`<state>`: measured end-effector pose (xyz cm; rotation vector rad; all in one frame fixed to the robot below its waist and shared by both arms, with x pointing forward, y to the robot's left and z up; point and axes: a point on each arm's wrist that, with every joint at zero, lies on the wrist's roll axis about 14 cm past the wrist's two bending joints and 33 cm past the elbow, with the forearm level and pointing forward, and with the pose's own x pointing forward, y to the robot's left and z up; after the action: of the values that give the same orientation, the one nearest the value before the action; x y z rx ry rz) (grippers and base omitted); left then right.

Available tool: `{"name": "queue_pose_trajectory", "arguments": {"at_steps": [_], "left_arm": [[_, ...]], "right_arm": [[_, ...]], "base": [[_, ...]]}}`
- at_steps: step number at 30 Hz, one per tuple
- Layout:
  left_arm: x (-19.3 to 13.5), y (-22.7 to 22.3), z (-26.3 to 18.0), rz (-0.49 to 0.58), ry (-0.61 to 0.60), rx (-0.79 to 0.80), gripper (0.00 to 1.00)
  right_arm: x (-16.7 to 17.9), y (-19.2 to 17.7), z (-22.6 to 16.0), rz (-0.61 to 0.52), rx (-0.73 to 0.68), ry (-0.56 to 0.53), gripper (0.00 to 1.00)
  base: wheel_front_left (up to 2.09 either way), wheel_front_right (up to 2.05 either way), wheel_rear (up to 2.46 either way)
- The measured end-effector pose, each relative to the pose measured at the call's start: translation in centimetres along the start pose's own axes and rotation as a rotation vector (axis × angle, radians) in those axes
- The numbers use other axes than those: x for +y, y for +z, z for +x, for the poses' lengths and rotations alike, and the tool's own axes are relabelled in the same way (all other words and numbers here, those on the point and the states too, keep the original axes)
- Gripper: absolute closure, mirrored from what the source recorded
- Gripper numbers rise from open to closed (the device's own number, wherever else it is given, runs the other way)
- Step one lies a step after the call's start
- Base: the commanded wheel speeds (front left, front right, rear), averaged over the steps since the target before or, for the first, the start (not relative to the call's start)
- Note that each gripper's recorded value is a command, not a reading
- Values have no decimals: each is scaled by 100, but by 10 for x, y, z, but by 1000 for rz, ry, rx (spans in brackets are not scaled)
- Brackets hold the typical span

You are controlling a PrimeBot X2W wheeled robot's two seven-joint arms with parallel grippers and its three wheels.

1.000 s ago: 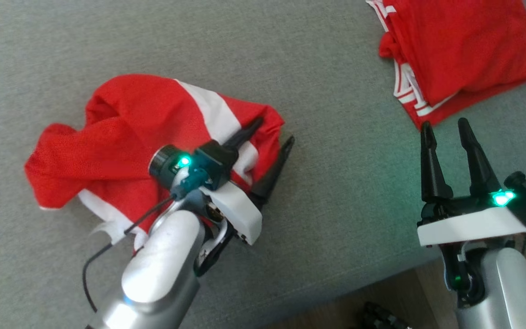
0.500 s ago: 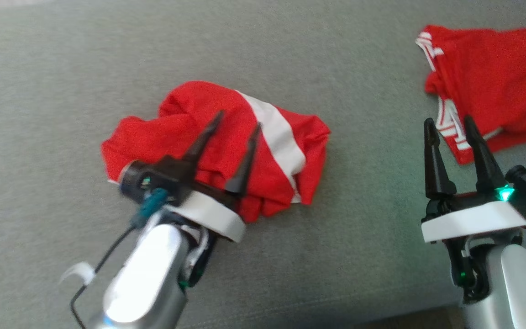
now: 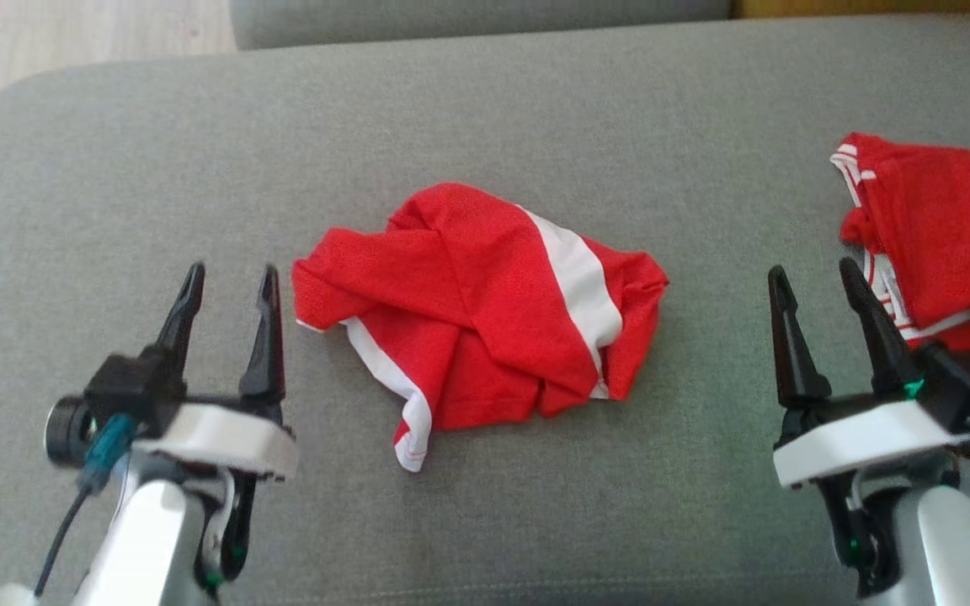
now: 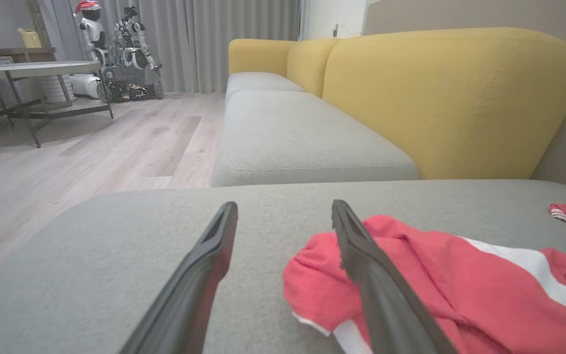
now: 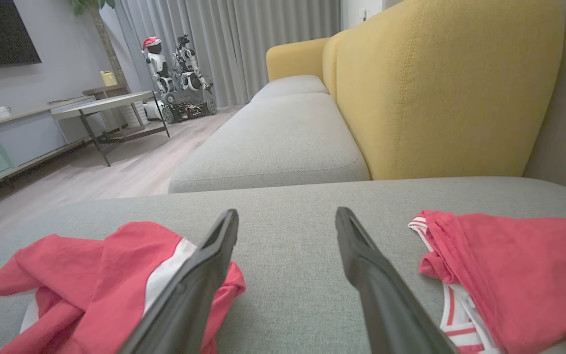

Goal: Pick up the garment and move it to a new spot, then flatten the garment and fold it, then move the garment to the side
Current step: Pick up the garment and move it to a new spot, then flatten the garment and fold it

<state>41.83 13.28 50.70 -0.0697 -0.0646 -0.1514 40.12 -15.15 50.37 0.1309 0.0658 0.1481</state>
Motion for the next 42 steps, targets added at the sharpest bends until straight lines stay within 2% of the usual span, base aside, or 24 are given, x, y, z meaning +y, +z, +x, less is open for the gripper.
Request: {"name": "queue_pose_trajectory", "arguments": {"at_steps": [6,22,42], "left_arm": [[15,-2,-28,-7,50,19,0],[6,-8,-72,-30,51,48,0],[9,-8,-78,-34,68,56,0]], "right_arm": [[6,-2,-13,-16,15,10,0],[5,-2,-52,-25,29,-8,0],[12,2,-54,-41,26,9,0]], "base": [[0,0,0],[0,0,0],[0,0,0]]}}
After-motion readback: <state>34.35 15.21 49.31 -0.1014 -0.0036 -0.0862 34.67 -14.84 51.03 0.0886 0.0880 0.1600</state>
